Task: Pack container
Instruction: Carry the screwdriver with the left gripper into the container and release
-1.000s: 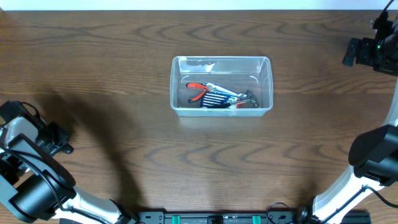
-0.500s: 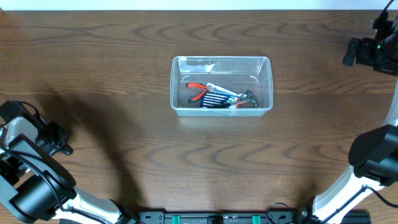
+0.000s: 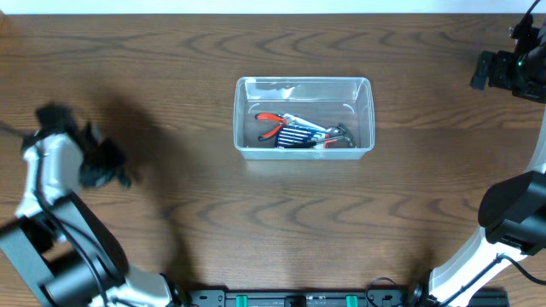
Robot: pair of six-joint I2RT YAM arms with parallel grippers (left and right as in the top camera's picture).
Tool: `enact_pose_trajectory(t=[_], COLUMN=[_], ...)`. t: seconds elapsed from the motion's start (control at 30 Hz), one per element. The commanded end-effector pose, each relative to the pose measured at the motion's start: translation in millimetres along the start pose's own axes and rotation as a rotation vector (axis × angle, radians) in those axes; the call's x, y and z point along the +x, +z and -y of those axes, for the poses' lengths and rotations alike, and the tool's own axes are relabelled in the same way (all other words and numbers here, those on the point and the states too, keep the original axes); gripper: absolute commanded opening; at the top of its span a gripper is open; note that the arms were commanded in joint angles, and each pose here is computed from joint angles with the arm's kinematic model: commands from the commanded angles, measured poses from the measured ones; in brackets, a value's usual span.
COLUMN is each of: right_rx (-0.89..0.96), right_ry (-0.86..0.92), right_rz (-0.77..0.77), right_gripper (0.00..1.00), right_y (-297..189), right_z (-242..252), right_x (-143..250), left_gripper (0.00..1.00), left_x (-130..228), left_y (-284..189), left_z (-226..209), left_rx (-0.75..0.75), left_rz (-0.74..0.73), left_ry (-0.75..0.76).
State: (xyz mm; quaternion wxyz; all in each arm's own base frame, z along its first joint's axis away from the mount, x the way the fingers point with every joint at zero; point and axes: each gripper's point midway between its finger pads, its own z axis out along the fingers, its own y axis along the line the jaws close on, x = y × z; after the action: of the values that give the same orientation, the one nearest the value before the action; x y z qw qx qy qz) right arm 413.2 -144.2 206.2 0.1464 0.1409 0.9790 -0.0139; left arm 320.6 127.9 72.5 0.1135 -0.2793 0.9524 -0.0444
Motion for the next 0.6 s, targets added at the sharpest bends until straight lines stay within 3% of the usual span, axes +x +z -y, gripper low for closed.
enact_pose_trajectory(t=[0.0,0.13,0.33,0.43,0.57], right_rx=[-0.009,-0.008,-0.009,-0.009,-0.009], right_ry=[0.003,0.003,0.003,0.003,0.003], right_rz=[0.006,0.000,-0.003,-0.004,-0.004], right_gripper=[0.99,0.99,0.99,0.99,0.99], right_y=[-2,-2,-2,-2,-2], right_z=[-5,-5,-5,-5,-5], right_x=[-1,1,1,2,2], left_gripper=[0.06,0.06,0.06,0.06,0.06], left_x=[-37,-32,28,56,76], left_y=[-79,-139,-149,-133,-94], left_z=[79,179,286,318,350], left_rx=[0.099,0.177,0.257,0.275,0.299], left_rz=[0.258,0.435,0.545,0.543,0.503], left_ry=[0.241,0.633,1.242,1.450,1.553])
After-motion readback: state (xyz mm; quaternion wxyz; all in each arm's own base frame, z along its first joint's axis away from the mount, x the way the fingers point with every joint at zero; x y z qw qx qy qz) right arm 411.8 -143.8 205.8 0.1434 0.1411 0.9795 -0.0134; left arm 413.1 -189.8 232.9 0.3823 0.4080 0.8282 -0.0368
